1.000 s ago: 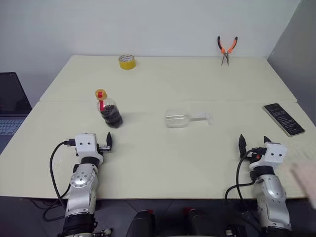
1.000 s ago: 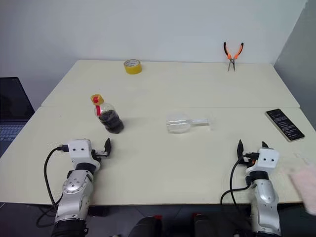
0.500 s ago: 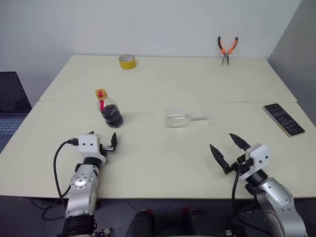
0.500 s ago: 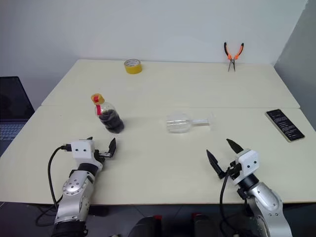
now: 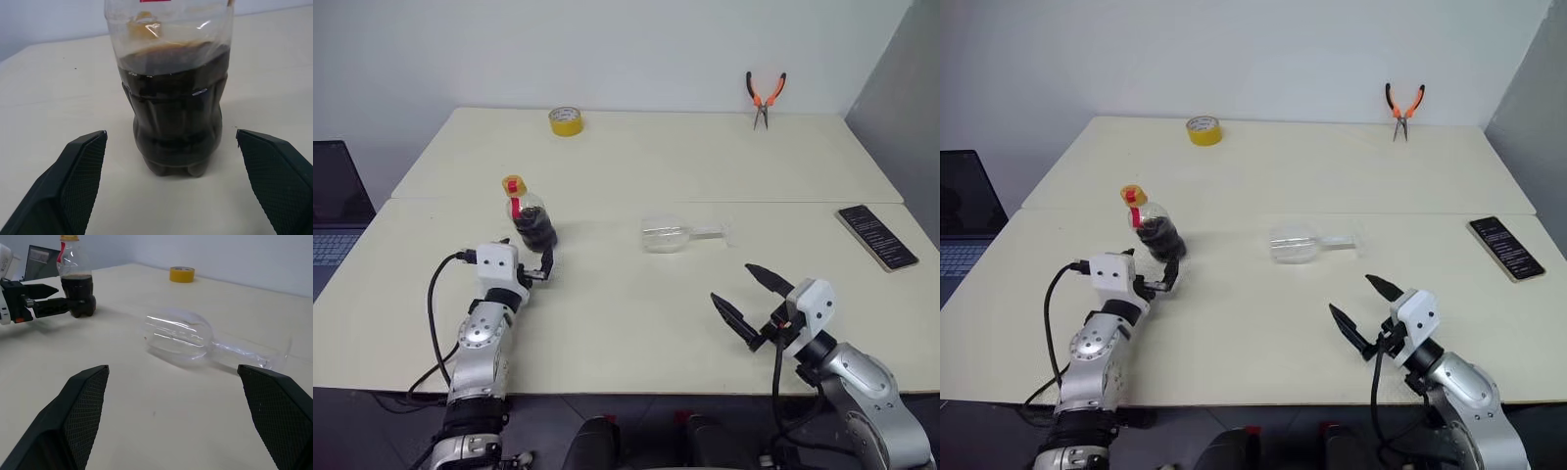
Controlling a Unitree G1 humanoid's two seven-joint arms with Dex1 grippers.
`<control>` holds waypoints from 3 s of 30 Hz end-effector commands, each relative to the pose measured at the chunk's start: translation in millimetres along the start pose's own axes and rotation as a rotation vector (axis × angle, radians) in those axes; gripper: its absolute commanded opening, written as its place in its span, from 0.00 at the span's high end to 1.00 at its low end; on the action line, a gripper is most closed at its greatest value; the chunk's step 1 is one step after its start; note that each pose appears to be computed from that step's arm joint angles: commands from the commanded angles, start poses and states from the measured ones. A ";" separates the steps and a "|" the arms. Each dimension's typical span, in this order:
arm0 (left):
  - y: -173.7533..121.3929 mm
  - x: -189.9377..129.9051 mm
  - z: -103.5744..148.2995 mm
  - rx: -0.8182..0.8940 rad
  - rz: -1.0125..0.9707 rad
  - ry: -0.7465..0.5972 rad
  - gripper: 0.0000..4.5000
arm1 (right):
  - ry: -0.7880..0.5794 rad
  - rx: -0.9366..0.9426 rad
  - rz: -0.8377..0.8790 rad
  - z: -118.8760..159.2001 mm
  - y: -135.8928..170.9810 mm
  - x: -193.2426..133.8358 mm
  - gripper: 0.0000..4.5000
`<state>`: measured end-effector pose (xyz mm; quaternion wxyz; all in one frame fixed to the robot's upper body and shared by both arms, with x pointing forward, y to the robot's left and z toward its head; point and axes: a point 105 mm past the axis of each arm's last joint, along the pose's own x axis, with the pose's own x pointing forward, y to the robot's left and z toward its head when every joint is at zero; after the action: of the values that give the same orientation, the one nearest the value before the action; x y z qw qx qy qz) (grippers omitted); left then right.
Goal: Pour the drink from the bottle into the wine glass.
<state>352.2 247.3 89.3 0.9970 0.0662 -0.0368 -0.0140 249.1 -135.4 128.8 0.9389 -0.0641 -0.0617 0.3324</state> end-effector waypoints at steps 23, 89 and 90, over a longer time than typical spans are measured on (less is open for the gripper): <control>-0.2 32.7 24.3 -0.036 -0.051 -0.052 0.01 | -0.109 -0.053 0.092 36.1 12.8 22.2 0.00; -101.4 -7.4 63.7 0.225 -0.256 -0.179 0.60 | -0.099 0.112 0.130 100.2 41.5 113.1 0.00; -101.8 -7.7 63.1 0.243 -0.258 -0.178 0.60 | -0.091 0.117 0.137 100.7 43.4 115.2 0.00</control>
<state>341.2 143.4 113.1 0.9724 0.1721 -0.0656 -0.1430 298.6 -26.0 218.5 0.9168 0.0029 -0.0645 0.3941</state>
